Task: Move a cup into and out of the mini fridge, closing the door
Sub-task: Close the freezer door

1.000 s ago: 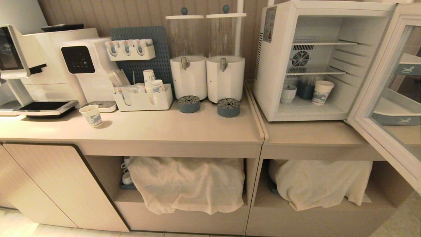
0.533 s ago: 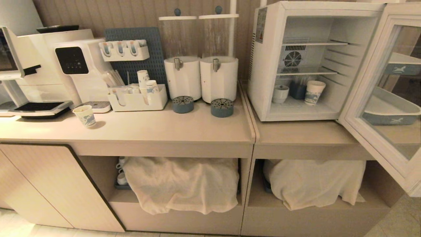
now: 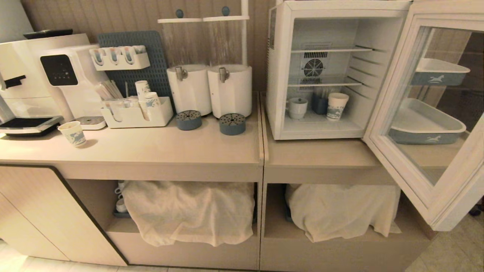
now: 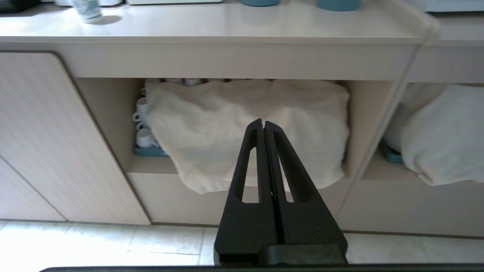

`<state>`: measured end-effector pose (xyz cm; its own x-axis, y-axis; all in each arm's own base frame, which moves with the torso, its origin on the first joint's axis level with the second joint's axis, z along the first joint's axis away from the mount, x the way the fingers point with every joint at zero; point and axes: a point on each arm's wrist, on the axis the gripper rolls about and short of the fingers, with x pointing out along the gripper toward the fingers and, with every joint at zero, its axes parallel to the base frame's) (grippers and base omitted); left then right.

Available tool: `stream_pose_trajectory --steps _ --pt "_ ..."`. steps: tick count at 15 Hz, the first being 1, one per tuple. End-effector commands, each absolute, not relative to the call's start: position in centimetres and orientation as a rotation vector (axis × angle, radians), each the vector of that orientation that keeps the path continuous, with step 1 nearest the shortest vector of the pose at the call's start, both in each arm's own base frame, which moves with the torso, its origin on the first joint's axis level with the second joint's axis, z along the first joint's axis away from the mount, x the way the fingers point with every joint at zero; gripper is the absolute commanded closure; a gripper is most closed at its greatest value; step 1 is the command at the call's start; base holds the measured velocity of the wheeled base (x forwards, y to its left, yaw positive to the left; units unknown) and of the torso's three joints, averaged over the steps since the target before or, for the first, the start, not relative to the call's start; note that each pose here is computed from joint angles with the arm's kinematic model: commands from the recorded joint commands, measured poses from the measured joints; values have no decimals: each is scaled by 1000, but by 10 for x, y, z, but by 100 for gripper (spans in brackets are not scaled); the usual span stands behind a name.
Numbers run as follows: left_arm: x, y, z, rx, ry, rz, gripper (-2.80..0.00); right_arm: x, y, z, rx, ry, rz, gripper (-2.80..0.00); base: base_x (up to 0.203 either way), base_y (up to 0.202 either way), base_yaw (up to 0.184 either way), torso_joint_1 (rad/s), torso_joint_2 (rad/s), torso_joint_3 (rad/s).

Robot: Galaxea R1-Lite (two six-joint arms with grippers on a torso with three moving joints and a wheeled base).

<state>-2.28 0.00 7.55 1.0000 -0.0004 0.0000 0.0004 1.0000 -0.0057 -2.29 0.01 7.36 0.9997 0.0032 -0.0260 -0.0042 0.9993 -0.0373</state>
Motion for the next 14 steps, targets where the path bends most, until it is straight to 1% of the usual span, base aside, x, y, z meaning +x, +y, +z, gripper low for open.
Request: stream_pose_trajectory --steps 1,14 --pt "-23 0 76 -6 2 0 0 -23 0 74 -38 26 4 0 0 -197 -2 2 2 2" --pt "-23 0 76 -6 2 0 0 -23 0 74 -38 24 4 0 0 -191 0 2 1 2"
